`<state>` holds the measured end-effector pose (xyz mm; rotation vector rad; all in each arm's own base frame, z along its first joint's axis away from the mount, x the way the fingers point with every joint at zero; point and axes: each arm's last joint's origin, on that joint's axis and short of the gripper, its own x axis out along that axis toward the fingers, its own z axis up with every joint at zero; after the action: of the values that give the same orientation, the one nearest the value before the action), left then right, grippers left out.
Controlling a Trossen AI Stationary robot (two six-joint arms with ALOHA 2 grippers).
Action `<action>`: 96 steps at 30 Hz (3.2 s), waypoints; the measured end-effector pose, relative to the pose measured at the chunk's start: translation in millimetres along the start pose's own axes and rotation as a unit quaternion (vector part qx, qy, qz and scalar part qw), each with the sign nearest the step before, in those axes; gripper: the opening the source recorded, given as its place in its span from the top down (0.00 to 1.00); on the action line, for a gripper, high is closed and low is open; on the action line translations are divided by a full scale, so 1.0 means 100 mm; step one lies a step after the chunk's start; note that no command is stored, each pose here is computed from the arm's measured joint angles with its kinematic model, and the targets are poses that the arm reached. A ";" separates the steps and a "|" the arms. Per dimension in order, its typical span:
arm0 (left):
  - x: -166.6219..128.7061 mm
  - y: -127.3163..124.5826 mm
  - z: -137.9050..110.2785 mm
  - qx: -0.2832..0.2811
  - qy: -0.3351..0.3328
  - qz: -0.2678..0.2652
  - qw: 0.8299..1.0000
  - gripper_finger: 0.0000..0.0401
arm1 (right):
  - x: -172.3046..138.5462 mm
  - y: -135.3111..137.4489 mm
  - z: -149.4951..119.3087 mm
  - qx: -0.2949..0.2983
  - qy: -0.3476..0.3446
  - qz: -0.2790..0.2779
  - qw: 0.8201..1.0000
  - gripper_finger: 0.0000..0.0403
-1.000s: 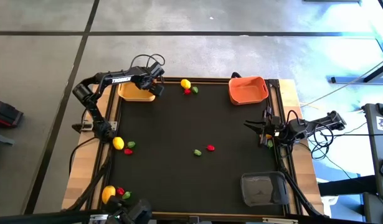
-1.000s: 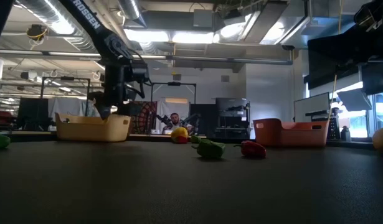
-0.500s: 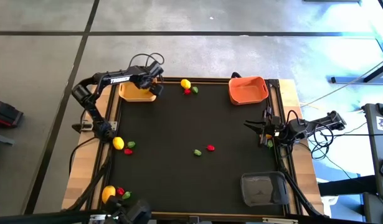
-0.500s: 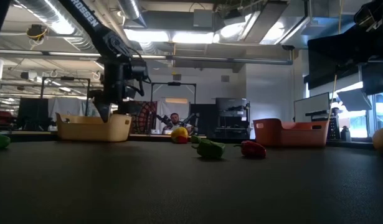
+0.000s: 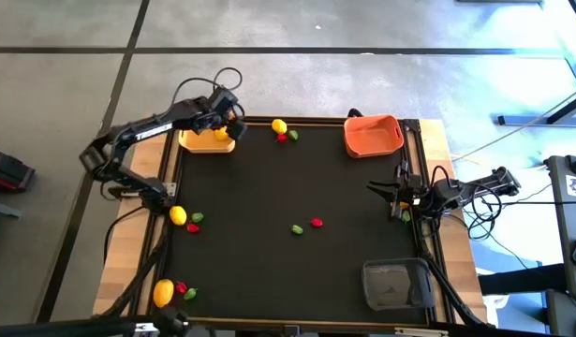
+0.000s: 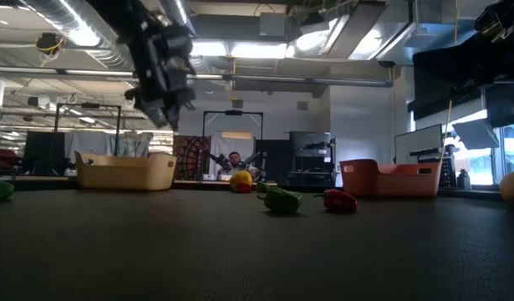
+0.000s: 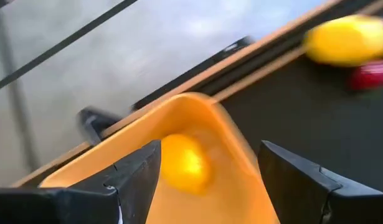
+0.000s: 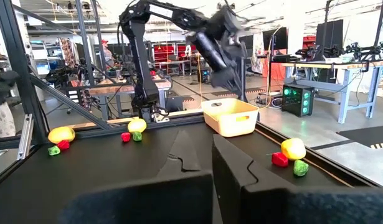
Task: Sort produce into baskets
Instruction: Put the green chili pepper into the orange bin
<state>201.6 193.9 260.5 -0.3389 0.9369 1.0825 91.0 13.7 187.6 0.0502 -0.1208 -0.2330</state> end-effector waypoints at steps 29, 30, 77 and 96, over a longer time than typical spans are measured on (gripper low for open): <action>-1.04 -1.56 -0.50 0.258 -0.156 -0.354 0.885 0.37 | 0.00 0.00 0.00 0.002 0.000 0.000 1.000 1.00; -1.03 -1.62 -0.53 0.265 -0.155 -0.357 0.882 0.37 | 0.00 0.00 0.00 0.001 0.000 0.000 1.000 1.00; 0.11 -2.80 -1.34 0.403 -0.036 -0.490 0.772 0.51 | 0.00 0.00 -0.03 -0.006 0.013 -0.002 1.000 1.00; 0.04 -2.78 -1.23 0.387 -0.067 -0.500 0.772 0.87 | 0.00 0.01 -0.04 0.022 0.019 0.017 0.999 1.00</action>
<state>383.6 -13.4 131.3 -0.0260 0.8127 -0.2985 91.6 14.8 183.8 0.0954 -0.0884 -0.1960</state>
